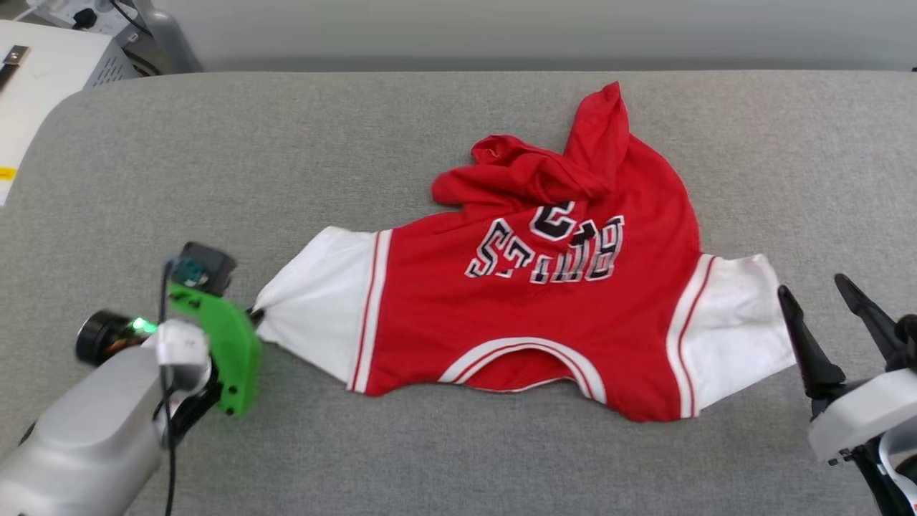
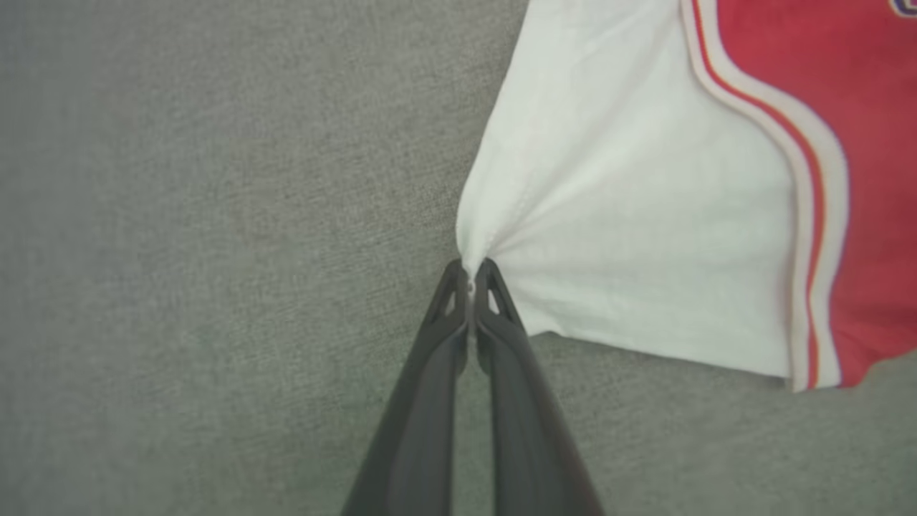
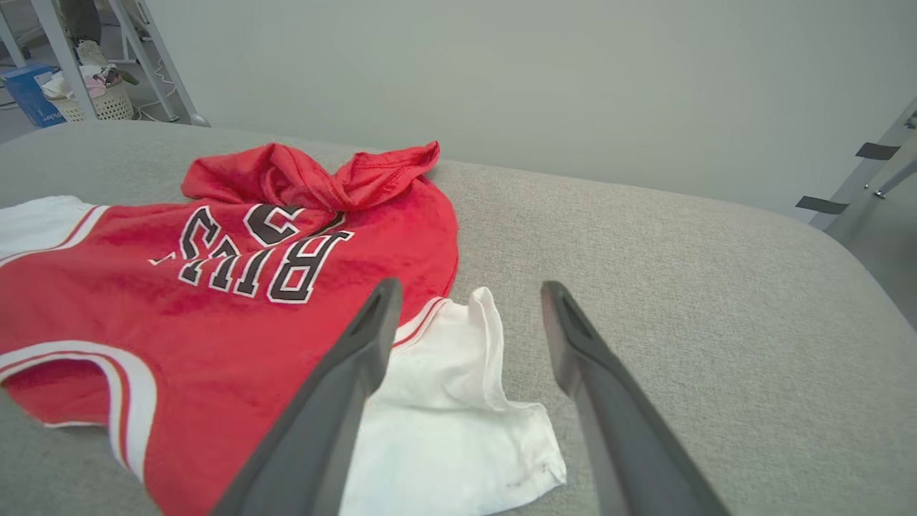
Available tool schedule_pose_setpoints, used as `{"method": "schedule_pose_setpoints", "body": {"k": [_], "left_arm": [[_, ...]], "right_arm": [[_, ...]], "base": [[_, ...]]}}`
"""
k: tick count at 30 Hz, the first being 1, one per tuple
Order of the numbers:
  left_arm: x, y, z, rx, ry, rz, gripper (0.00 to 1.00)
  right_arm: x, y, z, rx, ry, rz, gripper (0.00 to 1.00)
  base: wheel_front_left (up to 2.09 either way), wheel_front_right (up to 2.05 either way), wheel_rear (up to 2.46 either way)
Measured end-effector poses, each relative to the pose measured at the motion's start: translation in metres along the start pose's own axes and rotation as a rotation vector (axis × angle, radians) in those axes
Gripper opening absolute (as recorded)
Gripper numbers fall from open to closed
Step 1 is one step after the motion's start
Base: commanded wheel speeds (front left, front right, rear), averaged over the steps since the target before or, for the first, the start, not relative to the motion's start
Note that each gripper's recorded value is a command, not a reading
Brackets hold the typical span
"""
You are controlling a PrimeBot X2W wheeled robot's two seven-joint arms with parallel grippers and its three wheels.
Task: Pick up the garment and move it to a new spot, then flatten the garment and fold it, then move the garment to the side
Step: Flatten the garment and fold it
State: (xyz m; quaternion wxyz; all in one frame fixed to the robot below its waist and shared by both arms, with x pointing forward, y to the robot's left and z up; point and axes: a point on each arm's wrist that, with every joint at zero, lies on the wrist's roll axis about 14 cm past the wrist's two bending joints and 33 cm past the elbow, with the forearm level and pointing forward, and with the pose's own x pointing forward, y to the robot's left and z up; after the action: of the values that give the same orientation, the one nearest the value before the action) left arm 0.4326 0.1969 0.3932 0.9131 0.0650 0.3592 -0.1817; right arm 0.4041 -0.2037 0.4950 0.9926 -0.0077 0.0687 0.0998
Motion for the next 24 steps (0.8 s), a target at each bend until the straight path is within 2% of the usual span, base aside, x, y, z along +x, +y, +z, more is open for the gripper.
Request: {"method": "schedule_pose_setpoints", "body": {"k": [4,8,9,10,16,22,23,24], "left_arm": [[-0.014,0.019,-0.03,-0.052,0.028,0.071,0.0],[-0.02,0.019,-0.052,-0.092,0.046,0.093,0.0],[-0.02,0.019,-0.052,-0.095,0.034,0.1,0.16],[-0.021,0.019,-0.05,-0.097,0.019,0.106,1.0],[-0.03,0.029,-0.02,-0.1,-0.2,0.202,1.0],[-0.051,0.028,0.021,-0.068,-0.424,0.303,1.0],[-0.055,0.026,0.026,-0.079,-0.455,0.315,1.0],[-0.072,0.023,0.051,-0.087,-0.568,0.363,1.0]], "right_arm": [[-0.005,-0.008,-0.003,-0.001,0.012,-0.023,1.0],[-0.008,-0.013,-0.006,-0.008,0.03,-0.033,1.0],[-0.008,-0.014,-0.005,-0.012,0.033,-0.033,1.0],[-0.008,-0.015,-0.005,-0.016,0.039,-0.032,1.0],[-0.007,-0.023,0.011,-0.081,0.042,-0.016,1.0],[0.005,-0.021,0.041,-0.157,0.049,0.051,1.0],[0.009,-0.018,0.045,-0.168,0.059,0.069,1.0],[0.016,-0.009,0.041,-0.201,0.157,0.13,1.0]], "base": [[0.0,0.0,0.0],[0.0,0.0,0.0],[0.0,0.0,0.0],[0.0,0.0,0.0],[0.0,0.0,0.0],[0.0,0.0,0.0],[0.0,0.0,0.0],[0.0,0.0,0.0]]}}
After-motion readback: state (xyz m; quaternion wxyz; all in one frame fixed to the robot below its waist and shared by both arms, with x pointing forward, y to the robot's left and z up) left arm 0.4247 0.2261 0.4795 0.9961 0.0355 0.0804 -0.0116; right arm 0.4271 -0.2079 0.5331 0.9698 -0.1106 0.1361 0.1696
